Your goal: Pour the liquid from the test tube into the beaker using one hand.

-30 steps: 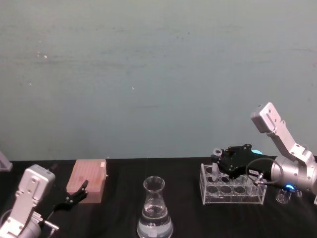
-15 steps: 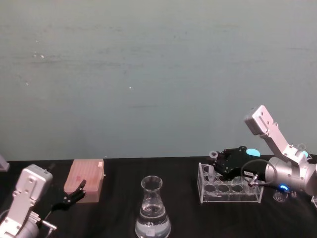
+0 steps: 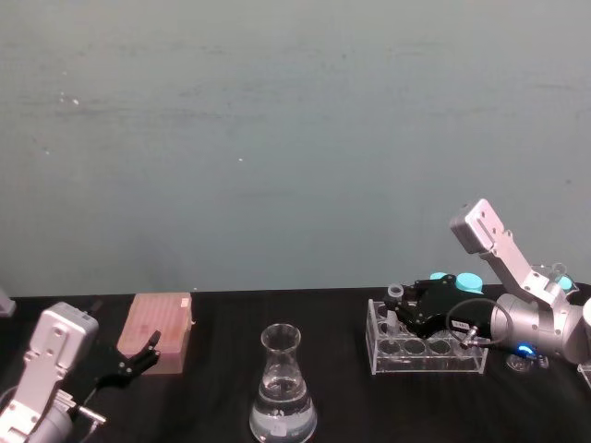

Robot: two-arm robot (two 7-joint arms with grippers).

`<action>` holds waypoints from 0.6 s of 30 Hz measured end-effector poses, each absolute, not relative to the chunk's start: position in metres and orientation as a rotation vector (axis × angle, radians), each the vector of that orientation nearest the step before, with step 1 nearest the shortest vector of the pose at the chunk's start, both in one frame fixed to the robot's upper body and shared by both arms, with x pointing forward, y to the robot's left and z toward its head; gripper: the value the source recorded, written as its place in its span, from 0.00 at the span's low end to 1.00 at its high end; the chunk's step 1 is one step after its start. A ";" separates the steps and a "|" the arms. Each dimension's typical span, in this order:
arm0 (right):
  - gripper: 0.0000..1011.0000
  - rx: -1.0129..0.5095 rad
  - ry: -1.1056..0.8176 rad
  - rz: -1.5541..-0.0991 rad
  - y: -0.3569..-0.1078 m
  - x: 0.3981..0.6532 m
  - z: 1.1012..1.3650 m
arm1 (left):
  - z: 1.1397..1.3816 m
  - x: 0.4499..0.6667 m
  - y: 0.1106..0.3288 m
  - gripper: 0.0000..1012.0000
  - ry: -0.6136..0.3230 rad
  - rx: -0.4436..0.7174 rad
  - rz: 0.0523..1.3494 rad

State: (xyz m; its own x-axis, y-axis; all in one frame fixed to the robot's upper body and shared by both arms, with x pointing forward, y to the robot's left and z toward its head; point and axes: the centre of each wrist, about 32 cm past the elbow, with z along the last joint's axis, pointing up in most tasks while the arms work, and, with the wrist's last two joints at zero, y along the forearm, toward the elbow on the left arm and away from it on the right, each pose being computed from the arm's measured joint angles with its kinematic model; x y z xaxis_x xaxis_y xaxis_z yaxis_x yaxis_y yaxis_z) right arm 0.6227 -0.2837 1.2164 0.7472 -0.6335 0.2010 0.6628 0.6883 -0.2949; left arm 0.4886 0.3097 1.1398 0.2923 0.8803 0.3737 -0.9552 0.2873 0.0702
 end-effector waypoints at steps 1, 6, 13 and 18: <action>0.20 -0.363 -0.087 -0.726 -0.284 0.623 1.216 | 1.140 0.489 0.310 0.99 -0.285 0.304 1.248; 0.20 -0.365 -0.091 -0.725 -0.285 0.623 1.216 | 1.140 0.489 0.310 0.99 -0.285 0.304 1.248; 0.20 -0.364 -0.090 -0.724 -0.284 0.623 1.216 | 1.140 0.489 0.310 0.99 -0.285 0.304 1.248; 0.20 -0.363 -0.089 -0.725 -0.284 0.623 1.217 | 1.140 0.489 0.310 0.99 -0.285 0.304 1.248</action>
